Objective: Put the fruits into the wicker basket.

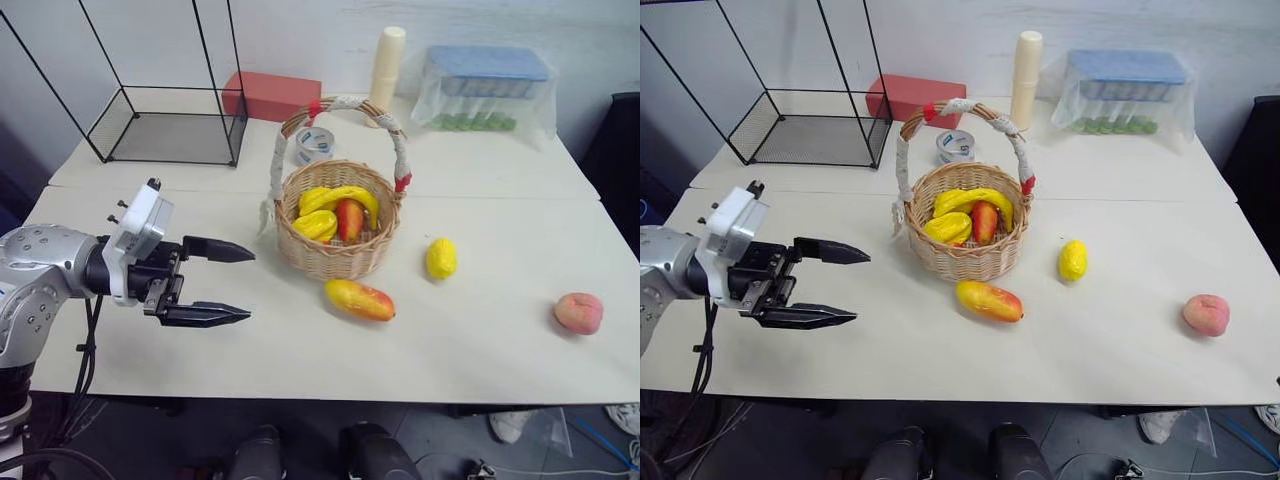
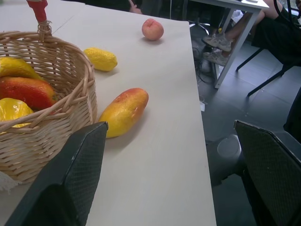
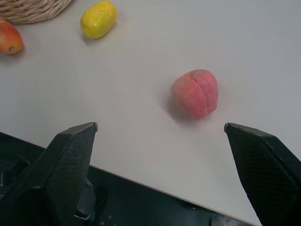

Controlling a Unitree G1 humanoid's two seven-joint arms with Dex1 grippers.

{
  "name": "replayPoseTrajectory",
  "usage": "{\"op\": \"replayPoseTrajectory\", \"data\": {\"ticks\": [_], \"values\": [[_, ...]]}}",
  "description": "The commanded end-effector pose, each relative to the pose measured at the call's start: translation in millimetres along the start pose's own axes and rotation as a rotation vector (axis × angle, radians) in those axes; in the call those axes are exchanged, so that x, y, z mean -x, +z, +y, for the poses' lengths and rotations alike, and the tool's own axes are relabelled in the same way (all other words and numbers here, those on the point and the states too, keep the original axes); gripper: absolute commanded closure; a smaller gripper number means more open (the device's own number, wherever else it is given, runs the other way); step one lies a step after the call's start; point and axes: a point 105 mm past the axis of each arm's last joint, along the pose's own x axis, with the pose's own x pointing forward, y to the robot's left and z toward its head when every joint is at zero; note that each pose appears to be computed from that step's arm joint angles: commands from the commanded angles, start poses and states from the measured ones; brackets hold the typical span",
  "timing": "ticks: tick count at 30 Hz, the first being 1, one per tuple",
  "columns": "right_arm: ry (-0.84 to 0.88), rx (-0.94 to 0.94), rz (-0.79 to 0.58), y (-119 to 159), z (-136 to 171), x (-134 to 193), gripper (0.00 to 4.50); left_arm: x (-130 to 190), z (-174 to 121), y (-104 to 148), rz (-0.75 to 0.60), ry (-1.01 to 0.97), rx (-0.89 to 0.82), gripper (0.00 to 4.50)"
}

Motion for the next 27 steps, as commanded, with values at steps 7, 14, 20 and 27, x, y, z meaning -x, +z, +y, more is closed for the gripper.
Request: {"op": "replayPoseTrajectory", "data": {"ticks": [7,14,20,27], "values": [[-0.058,0.034,0.016,2,-4,-1,0.03,-6,5,4,0.018,0.013,-0.075,0.00],[-0.072,0.045,0.025,3,-1,-3,0.03,-8,7,5,0.021,0.011,-0.096,0.00],[0.034,0.110,0.040,17,31,-14,0.03,-20,11,4,0.006,-0.054,-0.111,0.00],[0.270,0.212,-0.014,52,103,-34,0.03,-61,26,-32,0.133,-0.133,-0.232,0.00]]}}
